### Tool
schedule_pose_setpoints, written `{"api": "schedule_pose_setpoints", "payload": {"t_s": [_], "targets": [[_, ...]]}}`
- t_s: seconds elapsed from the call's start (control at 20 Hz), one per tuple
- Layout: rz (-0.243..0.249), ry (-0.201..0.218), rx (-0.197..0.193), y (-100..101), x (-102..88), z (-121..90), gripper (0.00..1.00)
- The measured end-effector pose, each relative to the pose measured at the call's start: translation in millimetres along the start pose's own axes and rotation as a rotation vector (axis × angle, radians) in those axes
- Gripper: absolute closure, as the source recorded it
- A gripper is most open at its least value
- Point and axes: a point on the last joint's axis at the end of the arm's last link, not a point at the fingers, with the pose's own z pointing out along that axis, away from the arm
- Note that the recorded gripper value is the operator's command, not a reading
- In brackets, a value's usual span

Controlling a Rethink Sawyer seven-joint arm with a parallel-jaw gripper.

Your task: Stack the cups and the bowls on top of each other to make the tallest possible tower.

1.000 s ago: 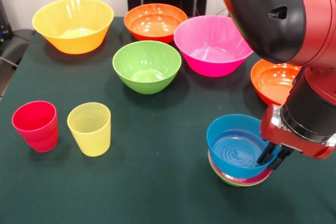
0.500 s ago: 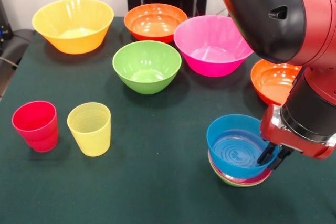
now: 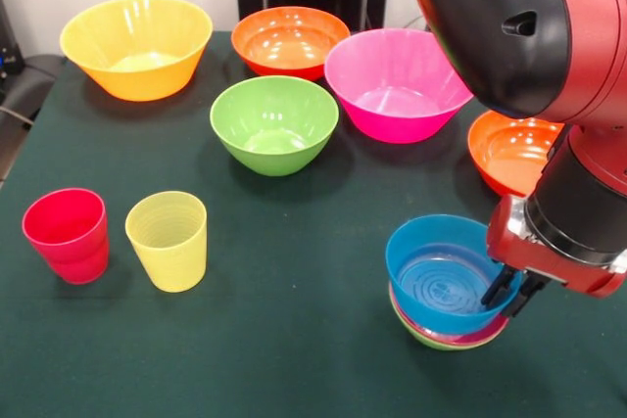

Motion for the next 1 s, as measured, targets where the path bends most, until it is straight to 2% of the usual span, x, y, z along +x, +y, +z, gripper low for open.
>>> {"api": "schedule_pose_setpoints", "payload": {"t_s": [0.25,0.7,1.0], "targets": [[-0.001,0.000,-0.009,3.7,1.3,-1.6,1.00],[0.011,-0.062,-0.057,23.1,0.5,-7.2,1.00],[0.027,-0.082,-0.065,24.8,-1.7,-7.4,1.00]]}}
